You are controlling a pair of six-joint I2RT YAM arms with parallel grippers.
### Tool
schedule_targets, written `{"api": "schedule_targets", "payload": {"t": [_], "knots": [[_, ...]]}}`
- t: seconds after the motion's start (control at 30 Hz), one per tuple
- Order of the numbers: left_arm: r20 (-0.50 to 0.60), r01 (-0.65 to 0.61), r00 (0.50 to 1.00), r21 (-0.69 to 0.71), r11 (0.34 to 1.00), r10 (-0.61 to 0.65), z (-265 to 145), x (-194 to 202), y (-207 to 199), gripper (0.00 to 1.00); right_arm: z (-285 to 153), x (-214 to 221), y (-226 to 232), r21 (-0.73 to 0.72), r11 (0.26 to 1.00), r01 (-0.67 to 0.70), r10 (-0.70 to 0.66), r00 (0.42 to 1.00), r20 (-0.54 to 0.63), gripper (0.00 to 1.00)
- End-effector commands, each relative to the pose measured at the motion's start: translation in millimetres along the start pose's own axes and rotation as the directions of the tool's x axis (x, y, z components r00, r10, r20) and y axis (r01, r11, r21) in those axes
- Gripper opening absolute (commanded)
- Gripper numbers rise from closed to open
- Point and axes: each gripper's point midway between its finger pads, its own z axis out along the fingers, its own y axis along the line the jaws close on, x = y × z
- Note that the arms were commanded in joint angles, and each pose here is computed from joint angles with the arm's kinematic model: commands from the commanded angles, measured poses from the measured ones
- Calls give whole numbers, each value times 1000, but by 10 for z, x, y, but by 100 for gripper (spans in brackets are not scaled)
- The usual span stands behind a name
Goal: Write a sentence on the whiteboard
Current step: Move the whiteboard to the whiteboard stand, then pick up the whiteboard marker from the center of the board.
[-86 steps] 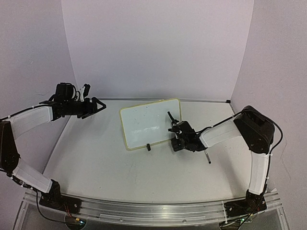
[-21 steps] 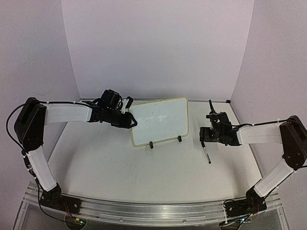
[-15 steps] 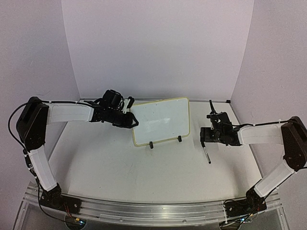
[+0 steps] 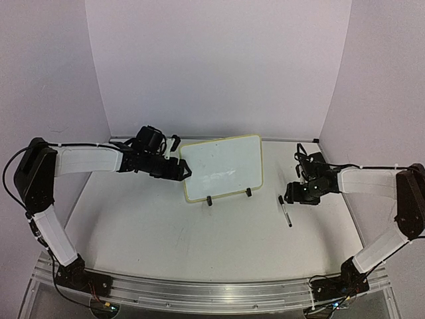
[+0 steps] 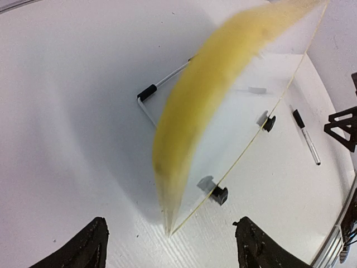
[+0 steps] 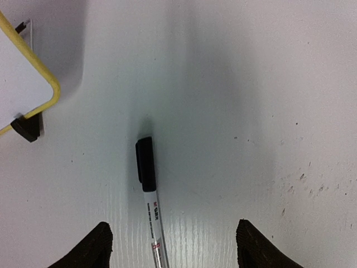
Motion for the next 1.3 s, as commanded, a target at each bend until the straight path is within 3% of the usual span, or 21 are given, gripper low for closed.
{"api": "schedule_targets", "payload": {"t": [0.0, 0.23, 0.43, 0.67, 1.27], "knots": [[91, -36, 995, -33, 999, 39, -441, -172, -51, 81, -160, 163, 158, -88, 996, 31, -43, 990, -132, 63], [162, -19, 986, -99, 995, 35, -827, -300, 71, 82, -24, 375, 193, -95, 994, 62, -85, 963, -254, 49], [214, -19, 976, -85, 996, 37, -1034, -422, 23, 83, 94, 442, 140, -54, 996, 74, -86, 953, -291, 44], [211, -23, 977, -90, 996, 41, -1049, -428, 25, 83, 196, 544, 207, -52, 993, 101, -113, 938, -327, 38], [164, -60, 984, -22, 998, 63, -969, -314, -73, 82, 349, 548, 168, 9, 991, 134, -123, 931, -342, 9]]}}
